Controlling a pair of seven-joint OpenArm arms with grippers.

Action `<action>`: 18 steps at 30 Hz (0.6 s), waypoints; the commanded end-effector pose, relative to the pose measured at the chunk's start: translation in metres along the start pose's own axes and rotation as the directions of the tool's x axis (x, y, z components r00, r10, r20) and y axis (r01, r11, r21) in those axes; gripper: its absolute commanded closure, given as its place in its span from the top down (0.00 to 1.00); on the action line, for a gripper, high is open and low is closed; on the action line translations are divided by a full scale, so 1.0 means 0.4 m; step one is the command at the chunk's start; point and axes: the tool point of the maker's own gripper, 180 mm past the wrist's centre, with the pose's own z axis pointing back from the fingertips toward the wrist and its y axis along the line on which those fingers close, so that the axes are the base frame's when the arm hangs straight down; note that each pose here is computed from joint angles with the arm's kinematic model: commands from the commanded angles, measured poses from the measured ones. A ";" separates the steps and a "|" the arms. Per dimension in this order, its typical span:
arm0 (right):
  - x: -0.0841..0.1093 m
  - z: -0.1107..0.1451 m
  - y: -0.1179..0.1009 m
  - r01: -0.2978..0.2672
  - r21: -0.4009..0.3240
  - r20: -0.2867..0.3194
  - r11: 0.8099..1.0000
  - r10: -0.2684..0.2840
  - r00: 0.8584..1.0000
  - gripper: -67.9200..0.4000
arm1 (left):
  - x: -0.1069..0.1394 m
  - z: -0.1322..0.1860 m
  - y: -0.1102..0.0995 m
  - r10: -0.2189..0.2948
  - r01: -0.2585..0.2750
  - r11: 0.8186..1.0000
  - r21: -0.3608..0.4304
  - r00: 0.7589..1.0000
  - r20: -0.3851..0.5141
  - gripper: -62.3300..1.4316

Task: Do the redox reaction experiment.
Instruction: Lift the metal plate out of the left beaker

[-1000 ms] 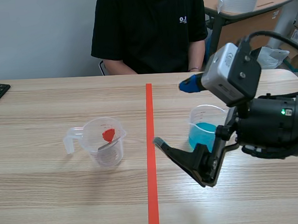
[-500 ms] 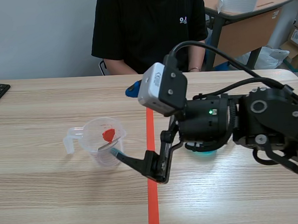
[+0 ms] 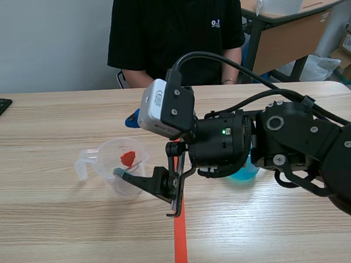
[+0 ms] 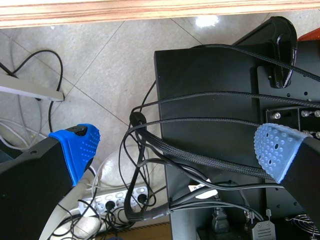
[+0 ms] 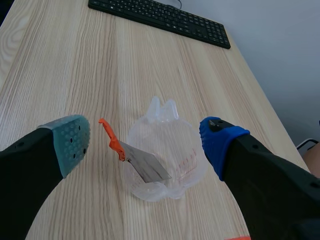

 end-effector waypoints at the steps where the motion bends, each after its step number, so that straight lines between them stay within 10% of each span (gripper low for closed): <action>1: 0.021 0.008 -0.026 -0.020 -0.019 0.022 1.000 0.021 1.000 0.59 | 0.010 0.005 -0.002 0.010 -0.010 1.000 -0.001 1.000 0.021 1.00; 10: 0.016 0.013 -0.026 -0.022 -0.018 0.014 1.000 0.022 1.000 0.36 | 0.010 0.005 -0.003 0.010 -0.010 1.000 -0.001 1.000 0.021 1.00; 18: 0.017 0.013 -0.027 -0.021 -0.019 0.016 1.000 0.022 1.000 0.03 | 0.010 0.005 -0.002 0.010 -0.010 1.000 -0.001 1.000 0.020 0.57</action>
